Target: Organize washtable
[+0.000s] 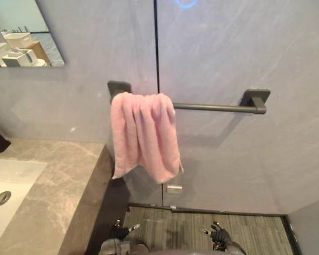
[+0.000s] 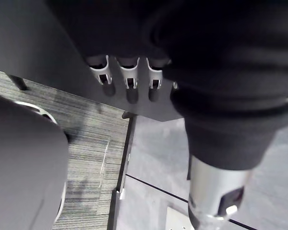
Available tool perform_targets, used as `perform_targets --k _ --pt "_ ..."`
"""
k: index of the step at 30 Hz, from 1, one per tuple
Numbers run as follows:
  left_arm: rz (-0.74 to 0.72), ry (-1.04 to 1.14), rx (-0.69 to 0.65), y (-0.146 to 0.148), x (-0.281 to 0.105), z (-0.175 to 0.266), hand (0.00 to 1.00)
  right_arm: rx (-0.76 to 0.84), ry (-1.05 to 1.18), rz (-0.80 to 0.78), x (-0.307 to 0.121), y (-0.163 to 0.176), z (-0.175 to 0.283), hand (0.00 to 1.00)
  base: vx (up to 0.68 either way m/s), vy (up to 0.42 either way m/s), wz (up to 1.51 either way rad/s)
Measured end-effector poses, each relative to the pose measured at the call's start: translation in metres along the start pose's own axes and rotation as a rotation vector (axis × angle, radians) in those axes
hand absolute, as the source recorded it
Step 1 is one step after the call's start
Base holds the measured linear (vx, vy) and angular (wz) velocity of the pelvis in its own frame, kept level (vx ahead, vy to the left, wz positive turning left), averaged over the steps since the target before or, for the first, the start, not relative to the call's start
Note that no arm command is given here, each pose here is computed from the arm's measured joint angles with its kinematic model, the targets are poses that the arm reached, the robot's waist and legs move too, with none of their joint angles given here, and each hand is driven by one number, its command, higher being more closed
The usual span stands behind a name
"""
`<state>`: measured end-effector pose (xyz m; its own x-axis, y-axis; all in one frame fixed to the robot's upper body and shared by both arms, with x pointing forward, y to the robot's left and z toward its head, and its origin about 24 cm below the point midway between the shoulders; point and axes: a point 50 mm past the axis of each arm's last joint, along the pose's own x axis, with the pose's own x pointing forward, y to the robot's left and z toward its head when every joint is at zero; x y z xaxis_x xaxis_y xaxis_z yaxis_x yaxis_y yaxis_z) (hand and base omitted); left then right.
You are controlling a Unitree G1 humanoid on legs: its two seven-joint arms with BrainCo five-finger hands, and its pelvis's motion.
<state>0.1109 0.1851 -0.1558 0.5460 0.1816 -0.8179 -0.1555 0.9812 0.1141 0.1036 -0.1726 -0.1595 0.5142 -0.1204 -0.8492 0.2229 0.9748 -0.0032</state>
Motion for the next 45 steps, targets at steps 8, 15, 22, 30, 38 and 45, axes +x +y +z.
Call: perform_targets --k 8,15,22,30,38,45 --pt "-0.082 -0.362 0.08 -0.024 -0.02 0.058 0.0 -0.021 -0.016 -0.034 -0.003 -0.006 -0.004 0.0 -0.03 0.007 0.13" --pt "-0.111 -0.721 0.014 -0.026 -0.062 0.123 0.0 -0.064 -0.051 -0.013 -0.007 -0.002 -0.002 0.0 0.0 0.002 0.0" --pt "-0.113 -0.926 -0.004 -0.025 -0.091 0.158 0.0 -0.081 -0.053 0.006 -0.007 0.0 -0.001 0.0 0.01 -0.002 0.0" --pt "-0.058 -1.015 -0.076 -0.019 -0.11 0.169 0.0 -0.083 -0.042 0.016 -0.011 -0.002 -0.009 0.0 0.02 -0.007 0.01" --pt "0.033 -1.034 -0.136 -0.004 -0.119 0.167 0.0 -0.083 -0.032 0.029 -0.013 -0.003 -0.014 0.0 -0.05 -0.021 0.02" --pt "0.088 -1.095 -0.208 0.004 -0.137 0.171 0.0 -0.102 -0.039 0.048 -0.014 0.001 -0.014 0.0 -0.02 -0.013 0.04"
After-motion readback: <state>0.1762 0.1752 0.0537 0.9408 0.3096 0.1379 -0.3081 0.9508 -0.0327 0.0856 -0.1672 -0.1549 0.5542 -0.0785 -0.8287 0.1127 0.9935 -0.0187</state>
